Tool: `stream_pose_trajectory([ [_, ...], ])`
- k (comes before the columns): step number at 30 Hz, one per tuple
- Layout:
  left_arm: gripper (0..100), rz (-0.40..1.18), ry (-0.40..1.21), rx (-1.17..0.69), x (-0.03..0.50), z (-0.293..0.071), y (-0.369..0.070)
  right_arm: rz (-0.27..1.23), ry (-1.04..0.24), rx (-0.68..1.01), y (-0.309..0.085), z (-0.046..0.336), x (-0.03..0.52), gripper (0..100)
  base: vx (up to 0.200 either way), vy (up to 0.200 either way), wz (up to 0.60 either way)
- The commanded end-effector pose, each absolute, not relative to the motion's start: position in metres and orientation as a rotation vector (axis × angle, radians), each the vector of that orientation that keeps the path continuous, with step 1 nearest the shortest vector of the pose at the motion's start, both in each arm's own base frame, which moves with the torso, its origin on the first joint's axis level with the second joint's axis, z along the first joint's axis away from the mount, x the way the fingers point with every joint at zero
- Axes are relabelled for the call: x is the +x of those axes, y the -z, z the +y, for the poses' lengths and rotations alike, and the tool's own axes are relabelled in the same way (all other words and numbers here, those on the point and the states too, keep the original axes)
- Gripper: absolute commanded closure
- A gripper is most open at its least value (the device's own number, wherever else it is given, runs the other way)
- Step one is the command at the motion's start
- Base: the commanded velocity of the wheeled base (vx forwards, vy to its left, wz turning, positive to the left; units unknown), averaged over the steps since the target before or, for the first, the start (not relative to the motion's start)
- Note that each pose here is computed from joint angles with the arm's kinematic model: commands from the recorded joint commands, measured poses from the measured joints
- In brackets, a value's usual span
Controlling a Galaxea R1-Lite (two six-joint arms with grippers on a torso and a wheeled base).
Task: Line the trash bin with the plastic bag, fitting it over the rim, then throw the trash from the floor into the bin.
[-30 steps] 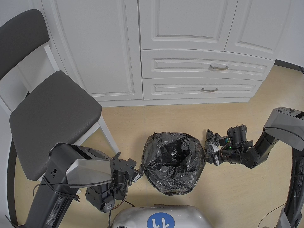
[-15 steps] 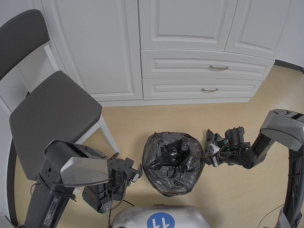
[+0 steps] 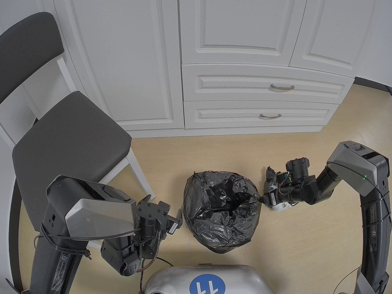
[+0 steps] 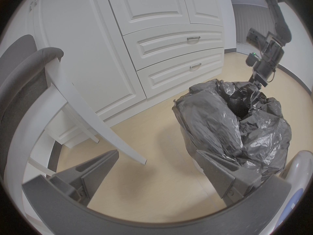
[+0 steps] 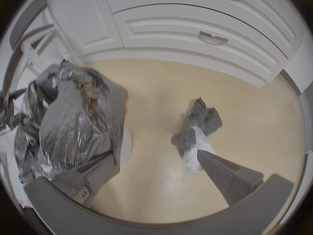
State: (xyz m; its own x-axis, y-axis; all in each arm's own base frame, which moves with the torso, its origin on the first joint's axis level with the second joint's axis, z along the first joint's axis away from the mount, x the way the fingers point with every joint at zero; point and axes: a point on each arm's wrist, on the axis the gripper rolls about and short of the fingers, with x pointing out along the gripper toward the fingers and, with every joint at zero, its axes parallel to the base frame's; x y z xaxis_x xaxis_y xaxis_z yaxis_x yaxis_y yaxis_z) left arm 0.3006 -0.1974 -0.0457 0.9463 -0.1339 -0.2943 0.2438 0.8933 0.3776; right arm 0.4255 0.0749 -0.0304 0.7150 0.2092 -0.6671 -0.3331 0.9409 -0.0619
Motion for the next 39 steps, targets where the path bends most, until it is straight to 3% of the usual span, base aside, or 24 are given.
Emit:
stream_pose_trajectory([
  [1,0,0.254,0.203,0.42,0.293,-0.196,0.032,0.744,-0.369,-0.076,0.046,0.063,0.453,0,0.0,0.0,0.0],
  [14,0,0.227,0.233,0.4,0.286,-0.207,0.023,0.834,-0.39,-0.046,0.044,0.063,0.458,0,0.0,0.0,0.0],
  [24,0,0.238,0.235,0.363,0.281,-0.206,0.022,0.629,-0.199,0.13,0.055,0.089,0.498,0,0.0,0.0,0.0],
  [35,0,0.229,0.235,0.349,0.283,-0.208,0.02,0.495,-0.166,0.453,0.016,0.11,0.521,0,0.0,0.0,0.0],
  [39,0,0.225,0.239,0.347,0.282,-0.209,0.018,0.544,-0.165,0.418,0.011,0.103,0.51,0,0.0,0.0,0.0],
])
